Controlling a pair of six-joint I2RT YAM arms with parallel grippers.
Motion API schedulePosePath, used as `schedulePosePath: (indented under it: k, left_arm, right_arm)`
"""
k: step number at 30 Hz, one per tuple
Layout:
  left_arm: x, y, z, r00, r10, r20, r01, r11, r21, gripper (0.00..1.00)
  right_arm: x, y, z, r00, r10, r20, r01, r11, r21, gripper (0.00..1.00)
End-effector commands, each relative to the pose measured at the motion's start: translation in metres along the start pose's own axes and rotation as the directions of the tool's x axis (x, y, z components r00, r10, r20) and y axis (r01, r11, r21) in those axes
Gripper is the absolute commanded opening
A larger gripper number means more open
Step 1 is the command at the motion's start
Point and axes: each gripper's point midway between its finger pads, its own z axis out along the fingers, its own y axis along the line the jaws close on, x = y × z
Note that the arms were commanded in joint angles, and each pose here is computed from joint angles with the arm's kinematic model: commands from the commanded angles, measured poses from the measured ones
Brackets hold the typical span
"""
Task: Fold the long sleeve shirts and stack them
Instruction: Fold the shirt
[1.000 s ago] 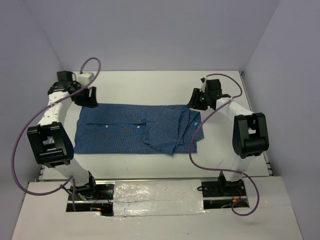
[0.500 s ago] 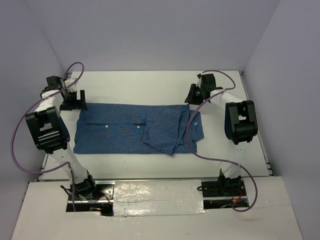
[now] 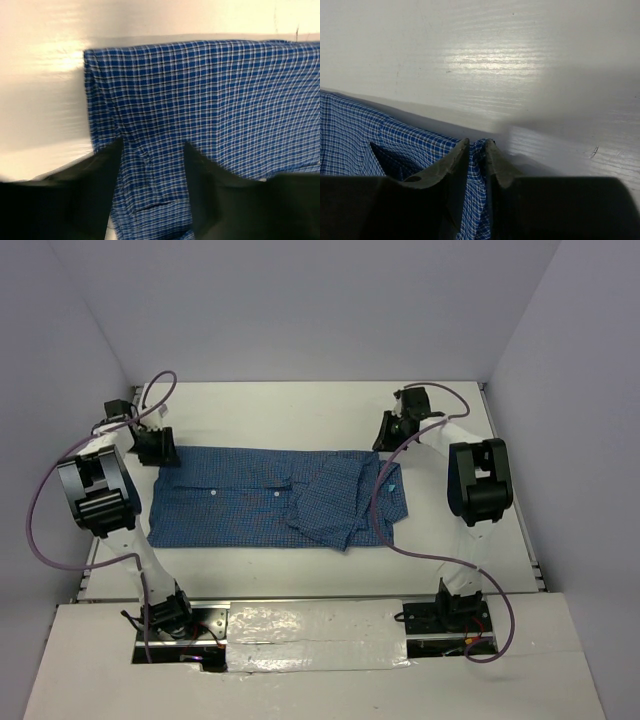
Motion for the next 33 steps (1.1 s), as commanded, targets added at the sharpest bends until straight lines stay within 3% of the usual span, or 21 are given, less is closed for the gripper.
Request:
schedulePosePath:
  k: [1, 3, 4, 7, 10, 18, 26, 29, 30, 32, 33]
  left_arm:
    - [0.010, -0.006, 0.009, 1.000, -0.016, -0.027, 0.018, 0.998, 0.064, 0.51]
    - [0.010, -0.008, 0.009, 0.999, -0.012, -0.029, 0.015, 0.997, 0.072, 0.40]
    - [0.011, -0.008, 0.008, 0.999, -0.014, -0.032, 0.016, 0.997, 0.074, 0.24]
    - [0.012, -0.005, 0.006, 0.999, -0.015, -0.038, 0.017, 0.998, 0.063, 0.00]
    - [0.016, 0.002, 0.002, 0.999, -0.017, -0.044, 0.019, 0.999, 0.041, 0.00]
    - [0.037, 0.020, -0.009, 0.998, 0.008, -0.055, -0.010, 0.999, -0.034, 0.00]
    - [0.032, 0.011, -0.011, 0.999, 0.013, -0.034, -0.013, 1.000, 0.004, 0.00]
    - [0.025, 0.012, -0.014, 1.000, 0.016, -0.020, -0.016, 1.000, 0.003, 0.00]
    - [0.019, 0.011, -0.016, 1.000, 0.023, -0.009, -0.023, 1.000, 0.007, 0.00]
    - [0.007, 0.008, -0.020, 0.999, 0.030, 0.018, -0.031, 0.999, 0.031, 0.03]
    - [0.005, 0.005, -0.022, 1.000, 0.024, 0.012, -0.025, 0.999, 0.046, 0.09]
  right_arm:
    - [-0.011, -0.003, -0.001, 1.000, -0.008, 0.011, 0.008, 1.000, 0.027, 0.25]
    - [-0.010, -0.006, -0.001, 1.000, 0.000, 0.005, 0.000, 0.999, 0.036, 0.21]
    - [-0.009, -0.006, 0.000, 1.000, -0.001, 0.006, 0.001, 0.999, 0.034, 0.18]
    - [-0.014, -0.007, -0.001, 1.000, 0.003, 0.014, -0.003, 0.999, 0.034, 0.07]
    - [-0.023, -0.011, -0.002, 0.999, 0.017, 0.033, -0.018, 0.999, 0.037, 0.00]
    - [-0.064, -0.033, -0.012, 0.971, 0.186, 0.152, -0.187, 0.982, -0.011, 0.00]
    - [-0.062, -0.027, 0.015, 0.979, 0.185, 0.081, -0.181, 0.982, -0.055, 0.01]
    - [-0.060, -0.033, 0.017, 0.984, 0.161, 0.074, -0.159, 0.987, -0.029, 0.11]
    - [-0.065, -0.032, 0.016, 0.985, 0.152, 0.078, -0.150, 0.988, -0.031, 0.26]
    - [-0.064, -0.032, 0.014, 0.990, 0.127, 0.062, -0.126, 0.992, -0.023, 0.44]
    - [-0.069, -0.030, 0.009, 0.991, 0.114, 0.072, -0.113, 0.993, -0.019, 0.46]
